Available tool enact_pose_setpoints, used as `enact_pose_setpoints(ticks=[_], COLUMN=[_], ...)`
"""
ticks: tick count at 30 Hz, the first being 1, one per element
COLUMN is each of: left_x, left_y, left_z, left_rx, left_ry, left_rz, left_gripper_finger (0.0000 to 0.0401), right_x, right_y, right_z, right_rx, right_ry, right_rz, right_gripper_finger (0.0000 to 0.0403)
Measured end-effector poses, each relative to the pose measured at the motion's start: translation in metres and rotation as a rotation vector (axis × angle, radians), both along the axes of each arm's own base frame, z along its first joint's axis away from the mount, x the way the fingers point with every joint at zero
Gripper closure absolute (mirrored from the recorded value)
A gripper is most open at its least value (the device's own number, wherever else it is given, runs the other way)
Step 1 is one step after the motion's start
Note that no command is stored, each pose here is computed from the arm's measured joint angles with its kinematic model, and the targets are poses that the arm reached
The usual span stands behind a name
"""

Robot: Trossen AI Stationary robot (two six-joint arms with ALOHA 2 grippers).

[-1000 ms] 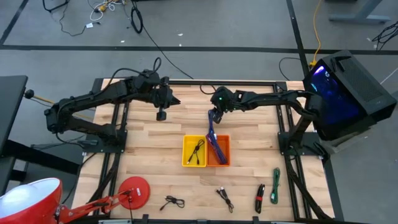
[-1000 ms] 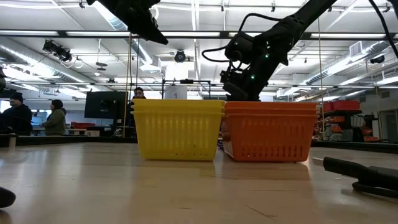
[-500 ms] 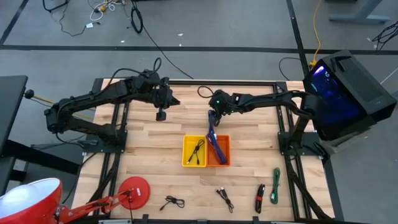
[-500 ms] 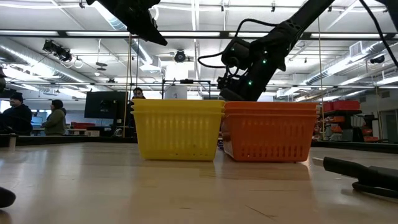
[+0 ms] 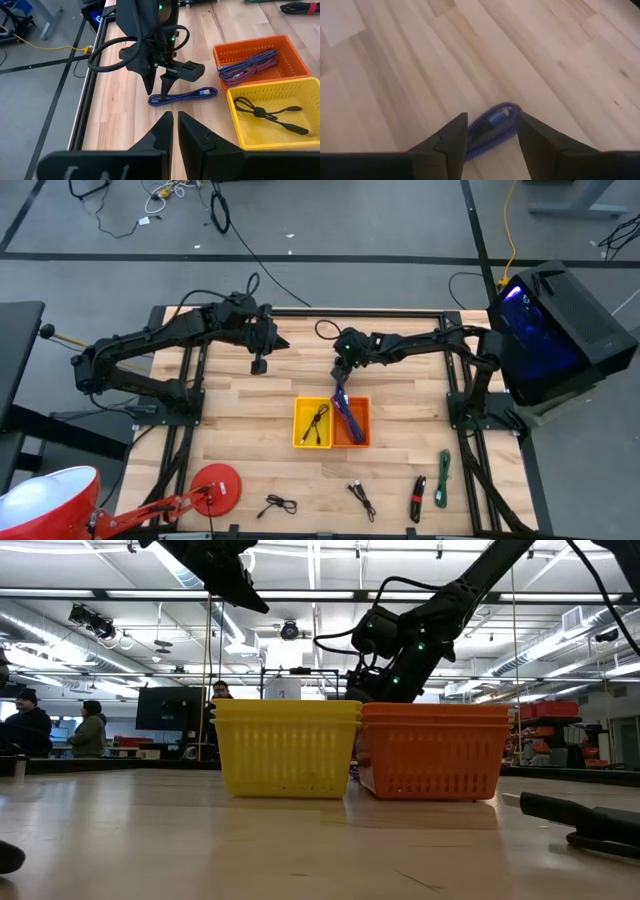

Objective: Pick & Place USB Port
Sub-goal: Put the blue patterned charger cable into the orange bin

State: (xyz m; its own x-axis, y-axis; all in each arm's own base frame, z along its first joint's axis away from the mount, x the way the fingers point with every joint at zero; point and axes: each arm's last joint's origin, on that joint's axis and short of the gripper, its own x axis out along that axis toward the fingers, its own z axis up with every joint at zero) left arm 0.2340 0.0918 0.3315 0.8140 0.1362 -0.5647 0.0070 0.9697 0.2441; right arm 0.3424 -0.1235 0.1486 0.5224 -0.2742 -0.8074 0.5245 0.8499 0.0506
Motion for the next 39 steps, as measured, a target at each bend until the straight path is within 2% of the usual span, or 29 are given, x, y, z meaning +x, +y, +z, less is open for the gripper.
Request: enact_pose_setpoints(ticks=[8,24,27,31,36,39], left_x=[0.000,0.000,0.000,0.000,0.000,0.000], left_y=[0.000,0.000,0.000,0.000,0.000,0.000], left_z=[0.000,-0.001,-0.001,-0.001,-0.001,-0.001], left_rx=[0.000,-0.002,-0.001,-0.002,-0.002,-0.002], left_ry=[0.000,0.007,0.008,0.008,0.008,0.008], left_rz=[0.000,-0.001,-0.002,-0.001,-0.001,-0.001], left_gripper_finger=[0.0369,0.0369,0.0369,0.0369,0.0369,0.0369], right_x=[-0.005,0.008,0.010,0.009,0.007,0.003], right_y=[0.001,0.010,0.010,0.008,0.004,0.004], right_z=[-0.003,-0.029,-0.033,-0.034,-0.030,-0.015], right_rx=[0.010,0.043,0.047,0.030,-0.016,-0.030], right_ry=[0.058,0.057,0.056,0.067,0.073,0.065], right_rz=[-0.052,-0.003,0.003,0.022,0.011,0.022], right_gripper_finger=[0.0232,0.0235,0.0267,0.0378,0.0398,0.0400])
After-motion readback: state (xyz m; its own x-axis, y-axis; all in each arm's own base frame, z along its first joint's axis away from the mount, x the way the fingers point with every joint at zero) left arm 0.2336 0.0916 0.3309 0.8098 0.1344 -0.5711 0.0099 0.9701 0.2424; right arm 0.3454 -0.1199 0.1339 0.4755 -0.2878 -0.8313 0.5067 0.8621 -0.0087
